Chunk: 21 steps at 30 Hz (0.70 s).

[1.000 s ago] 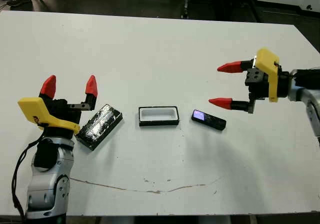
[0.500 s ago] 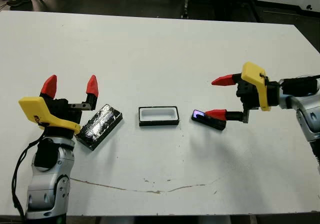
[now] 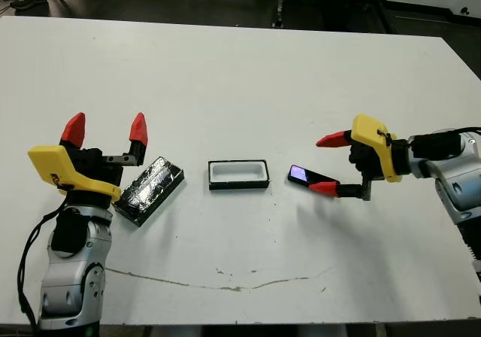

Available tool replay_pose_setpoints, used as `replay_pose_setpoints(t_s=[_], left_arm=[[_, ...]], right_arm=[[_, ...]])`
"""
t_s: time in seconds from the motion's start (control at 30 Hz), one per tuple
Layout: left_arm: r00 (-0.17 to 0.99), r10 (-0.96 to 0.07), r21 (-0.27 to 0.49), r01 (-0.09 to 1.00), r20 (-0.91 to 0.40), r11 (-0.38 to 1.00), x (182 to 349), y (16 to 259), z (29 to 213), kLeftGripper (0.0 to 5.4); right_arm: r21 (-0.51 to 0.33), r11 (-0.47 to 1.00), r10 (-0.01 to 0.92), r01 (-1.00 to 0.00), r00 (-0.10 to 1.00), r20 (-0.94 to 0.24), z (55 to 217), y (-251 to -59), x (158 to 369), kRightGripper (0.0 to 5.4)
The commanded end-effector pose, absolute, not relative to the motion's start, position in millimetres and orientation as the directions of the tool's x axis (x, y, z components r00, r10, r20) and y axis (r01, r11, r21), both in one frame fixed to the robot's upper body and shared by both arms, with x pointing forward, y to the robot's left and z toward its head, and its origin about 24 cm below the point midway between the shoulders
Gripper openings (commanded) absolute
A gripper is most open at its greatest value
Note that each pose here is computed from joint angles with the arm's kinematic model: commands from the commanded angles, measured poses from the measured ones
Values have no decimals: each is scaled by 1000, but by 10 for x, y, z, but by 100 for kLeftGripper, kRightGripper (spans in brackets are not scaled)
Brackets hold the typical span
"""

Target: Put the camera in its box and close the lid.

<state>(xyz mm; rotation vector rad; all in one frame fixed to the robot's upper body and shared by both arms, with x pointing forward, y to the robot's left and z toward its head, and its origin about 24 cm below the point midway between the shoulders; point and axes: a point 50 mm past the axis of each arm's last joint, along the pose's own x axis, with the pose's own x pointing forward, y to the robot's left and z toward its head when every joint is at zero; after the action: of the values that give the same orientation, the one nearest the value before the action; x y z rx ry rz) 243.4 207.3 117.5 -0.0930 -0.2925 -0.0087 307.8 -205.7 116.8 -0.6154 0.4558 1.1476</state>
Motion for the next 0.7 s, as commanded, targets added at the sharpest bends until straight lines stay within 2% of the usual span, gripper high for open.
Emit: replay_pose_setpoints(t_s=[0.03, 0.3, 0.7], left_arm=[[961, 18, -84, 5, 274, 996, 2417, 2095, 1137, 538], [962, 22, -76, -2, 271, 997, 2410, 2090, 1136, 538], [962, 20, -79, 2, 271, 997, 2402, 2089, 1135, 539]], right_arm=[[-220, 272, 687, -937, 349, -638, 1088, -2075, 3049, 540], [-227, 261, 690, -938, 346, -636, 993, -2076, 3020, 540], [-184, 291, 666, -939, 337, -665, 854, -2083, 2979, 533]])
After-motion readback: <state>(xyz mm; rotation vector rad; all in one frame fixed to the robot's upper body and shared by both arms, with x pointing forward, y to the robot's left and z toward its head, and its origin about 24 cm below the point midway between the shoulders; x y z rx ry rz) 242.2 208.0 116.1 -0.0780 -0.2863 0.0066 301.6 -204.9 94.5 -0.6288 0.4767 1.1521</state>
